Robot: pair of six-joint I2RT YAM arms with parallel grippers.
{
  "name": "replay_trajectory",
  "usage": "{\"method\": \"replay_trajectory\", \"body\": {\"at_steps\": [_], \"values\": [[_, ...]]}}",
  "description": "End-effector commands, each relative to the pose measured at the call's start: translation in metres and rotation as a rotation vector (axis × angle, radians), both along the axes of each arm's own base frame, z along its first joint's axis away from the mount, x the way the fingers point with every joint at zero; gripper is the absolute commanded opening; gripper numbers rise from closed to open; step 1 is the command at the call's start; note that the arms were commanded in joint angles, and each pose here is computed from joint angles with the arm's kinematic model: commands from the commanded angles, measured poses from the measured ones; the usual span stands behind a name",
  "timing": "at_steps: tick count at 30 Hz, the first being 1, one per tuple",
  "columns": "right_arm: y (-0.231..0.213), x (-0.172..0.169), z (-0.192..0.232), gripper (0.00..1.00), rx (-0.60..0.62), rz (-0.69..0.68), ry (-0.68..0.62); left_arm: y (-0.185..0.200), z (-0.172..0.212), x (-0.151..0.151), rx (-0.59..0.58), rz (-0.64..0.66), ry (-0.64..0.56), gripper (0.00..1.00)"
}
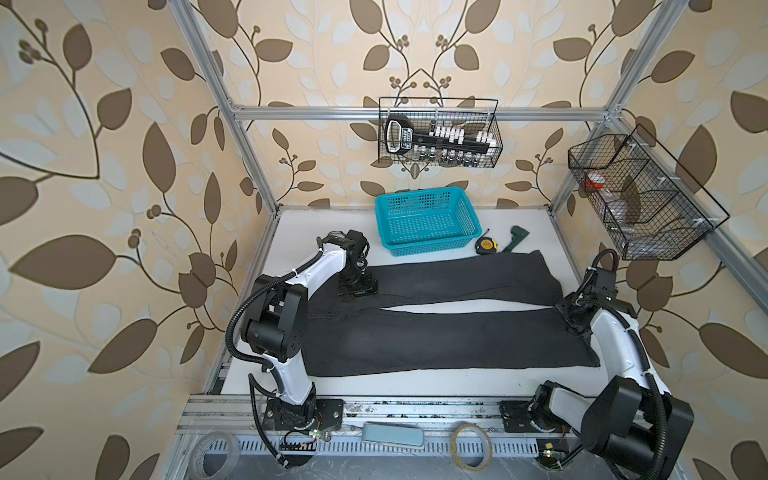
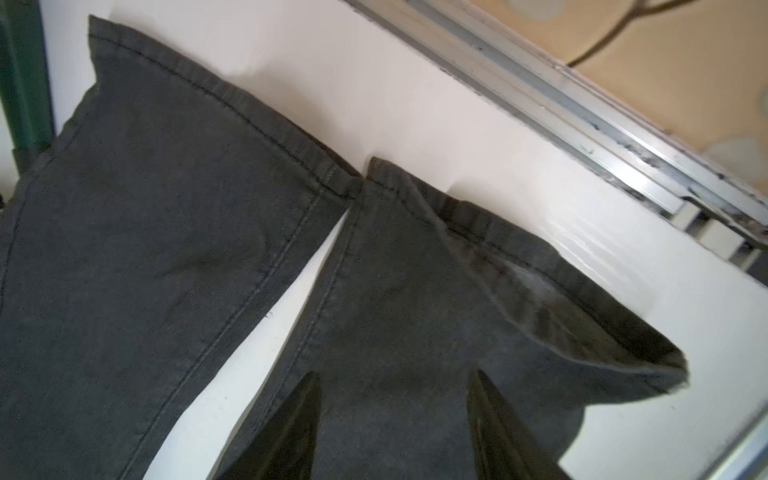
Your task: Fold and stack the trousers
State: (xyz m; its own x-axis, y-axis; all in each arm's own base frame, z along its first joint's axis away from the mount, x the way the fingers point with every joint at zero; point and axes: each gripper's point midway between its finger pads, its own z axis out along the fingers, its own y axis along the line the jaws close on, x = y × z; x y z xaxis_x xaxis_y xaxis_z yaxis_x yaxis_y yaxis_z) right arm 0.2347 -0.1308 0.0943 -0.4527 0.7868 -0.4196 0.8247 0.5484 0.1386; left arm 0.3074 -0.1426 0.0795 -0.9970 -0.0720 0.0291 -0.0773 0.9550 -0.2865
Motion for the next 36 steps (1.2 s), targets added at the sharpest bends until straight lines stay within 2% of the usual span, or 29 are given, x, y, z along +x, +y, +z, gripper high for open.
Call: {"method": "replay_trajectory", "body": {"at_steps": [1,5,13,18,20,22,23,27,31,36], "values": [[0.007,0.018,-0.016,0.57,0.038,0.067,0.02,0.0,0.019,0.006,-0.011,-0.011,-0.046,0.77],[0.008,0.03,-0.038,0.56,0.047,0.107,0.053,0.001,0.026,0.009,-0.008,-0.015,-0.061,0.77],[0.017,0.026,-0.067,0.58,0.108,0.165,0.095,0.018,0.055,0.023,0.003,0.04,-0.131,0.78],[0.025,0.058,-0.025,0.61,0.054,0.281,-0.001,0.045,0.072,0.035,0.057,0.109,-0.177,0.79],[0.03,0.071,-0.005,0.62,0.026,0.31,-0.038,0.064,0.074,0.042,0.11,0.177,-0.18,0.79],[0.038,0.085,0.014,0.67,0.009,0.337,-0.079,0.089,0.071,0.05,0.17,0.298,-0.164,0.79],[0.042,0.092,0.021,0.74,0.006,0.345,-0.101,0.098,0.07,0.053,0.18,0.352,-0.157,0.79],[0.05,0.123,0.035,0.75,0.035,0.333,-0.165,0.13,0.065,0.064,0.253,0.596,-0.112,0.79],[0.058,0.149,0.03,0.75,0.095,0.305,-0.18,0.15,0.06,0.079,0.263,0.841,-0.082,0.79],[0.072,0.176,0.024,0.75,0.178,0.279,-0.223,0.166,0.052,0.103,0.289,1.048,-0.091,0.76]]}}
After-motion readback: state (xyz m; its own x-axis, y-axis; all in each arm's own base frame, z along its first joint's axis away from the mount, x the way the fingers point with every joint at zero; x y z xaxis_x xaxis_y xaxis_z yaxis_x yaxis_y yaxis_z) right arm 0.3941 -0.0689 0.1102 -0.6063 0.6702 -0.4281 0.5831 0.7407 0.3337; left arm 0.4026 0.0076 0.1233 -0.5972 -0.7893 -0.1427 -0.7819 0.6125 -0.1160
